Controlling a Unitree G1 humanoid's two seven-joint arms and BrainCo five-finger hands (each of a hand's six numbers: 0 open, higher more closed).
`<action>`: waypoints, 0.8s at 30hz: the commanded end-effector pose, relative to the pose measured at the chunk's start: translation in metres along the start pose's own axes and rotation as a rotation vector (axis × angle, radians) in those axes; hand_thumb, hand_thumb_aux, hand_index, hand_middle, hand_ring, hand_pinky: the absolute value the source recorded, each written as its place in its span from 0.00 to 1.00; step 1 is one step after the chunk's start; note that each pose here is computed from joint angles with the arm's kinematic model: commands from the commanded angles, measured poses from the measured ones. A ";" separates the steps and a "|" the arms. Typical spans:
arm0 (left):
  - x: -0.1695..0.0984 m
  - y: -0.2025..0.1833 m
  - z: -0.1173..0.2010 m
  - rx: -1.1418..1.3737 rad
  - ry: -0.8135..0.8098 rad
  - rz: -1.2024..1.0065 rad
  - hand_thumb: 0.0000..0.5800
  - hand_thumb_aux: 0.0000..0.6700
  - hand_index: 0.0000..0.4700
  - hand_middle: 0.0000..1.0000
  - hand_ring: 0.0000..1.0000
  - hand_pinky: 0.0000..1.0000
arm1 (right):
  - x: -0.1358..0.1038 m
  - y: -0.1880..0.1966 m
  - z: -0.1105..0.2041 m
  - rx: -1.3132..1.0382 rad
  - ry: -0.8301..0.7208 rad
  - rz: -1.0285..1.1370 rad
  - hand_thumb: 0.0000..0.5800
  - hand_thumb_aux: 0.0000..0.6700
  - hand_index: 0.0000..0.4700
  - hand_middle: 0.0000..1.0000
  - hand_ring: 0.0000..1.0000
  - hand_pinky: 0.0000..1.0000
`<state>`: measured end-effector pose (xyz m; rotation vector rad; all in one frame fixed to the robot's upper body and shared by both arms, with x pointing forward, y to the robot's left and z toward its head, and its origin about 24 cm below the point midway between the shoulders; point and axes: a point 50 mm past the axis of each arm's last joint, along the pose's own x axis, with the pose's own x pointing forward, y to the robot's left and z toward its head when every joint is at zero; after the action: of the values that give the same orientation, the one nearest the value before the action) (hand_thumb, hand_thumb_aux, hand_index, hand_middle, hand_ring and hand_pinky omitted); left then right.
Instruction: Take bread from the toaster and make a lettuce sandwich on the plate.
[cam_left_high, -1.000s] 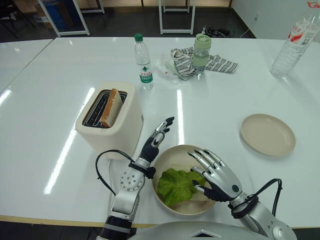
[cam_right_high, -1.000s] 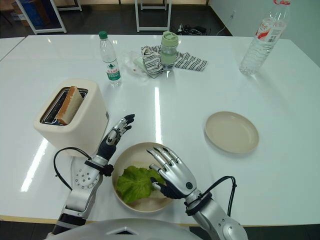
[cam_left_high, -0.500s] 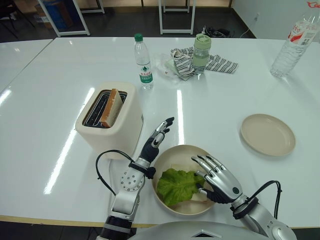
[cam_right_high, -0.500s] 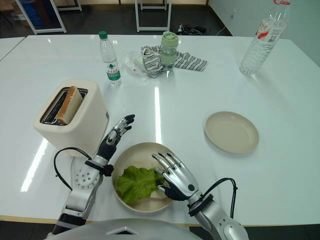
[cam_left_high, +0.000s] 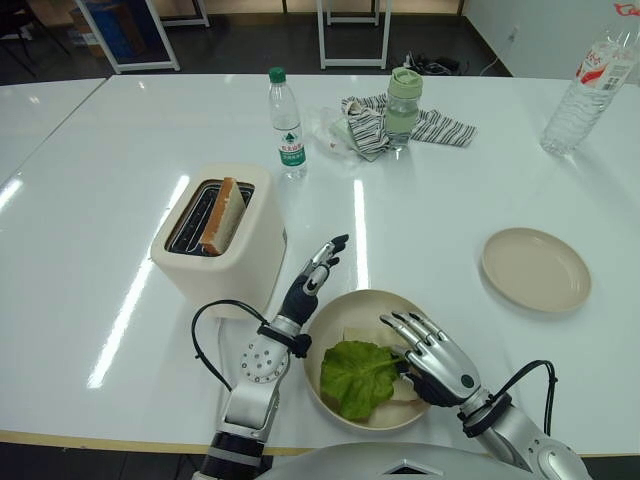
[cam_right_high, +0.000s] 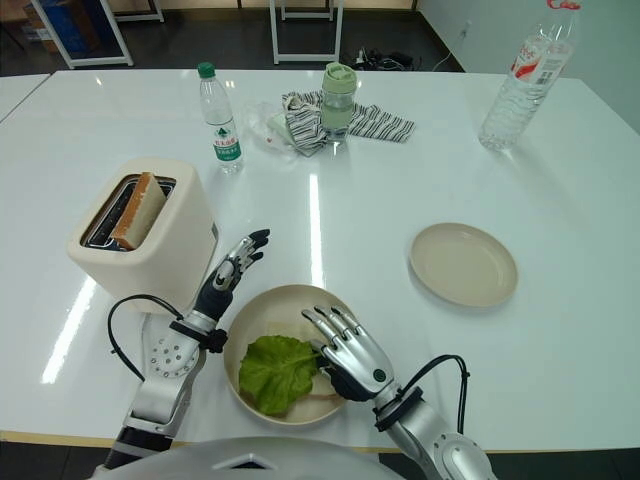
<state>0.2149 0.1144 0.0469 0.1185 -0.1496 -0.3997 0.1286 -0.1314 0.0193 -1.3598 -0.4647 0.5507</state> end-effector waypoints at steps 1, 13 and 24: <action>0.000 0.000 -0.002 0.001 0.021 0.001 0.00 0.00 0.00 0.00 0.00 0.00 | -0.002 -0.006 -0.005 -0.022 0.017 0.003 1.00 1.00 1.00 0.00 0.00 0.00; -0.002 -0.001 -0.004 0.000 0.032 0.000 0.00 0.00 0.00 0.00 0.00 0.00 | 0.001 -0.022 -0.027 -0.062 0.081 -0.047 1.00 1.00 1.00 0.00 0.00 0.00; -0.003 -0.001 -0.005 0.001 0.039 -0.003 0.00 0.00 0.00 0.00 0.00 0.00 | 0.000 -0.023 -0.034 -0.077 0.095 -0.047 1.00 1.00 1.00 0.00 0.00 0.00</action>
<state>0.2137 0.1146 0.0449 0.1186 -0.1358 -0.4005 0.1531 -0.1598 0.0397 -1.4371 -0.4552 0.4152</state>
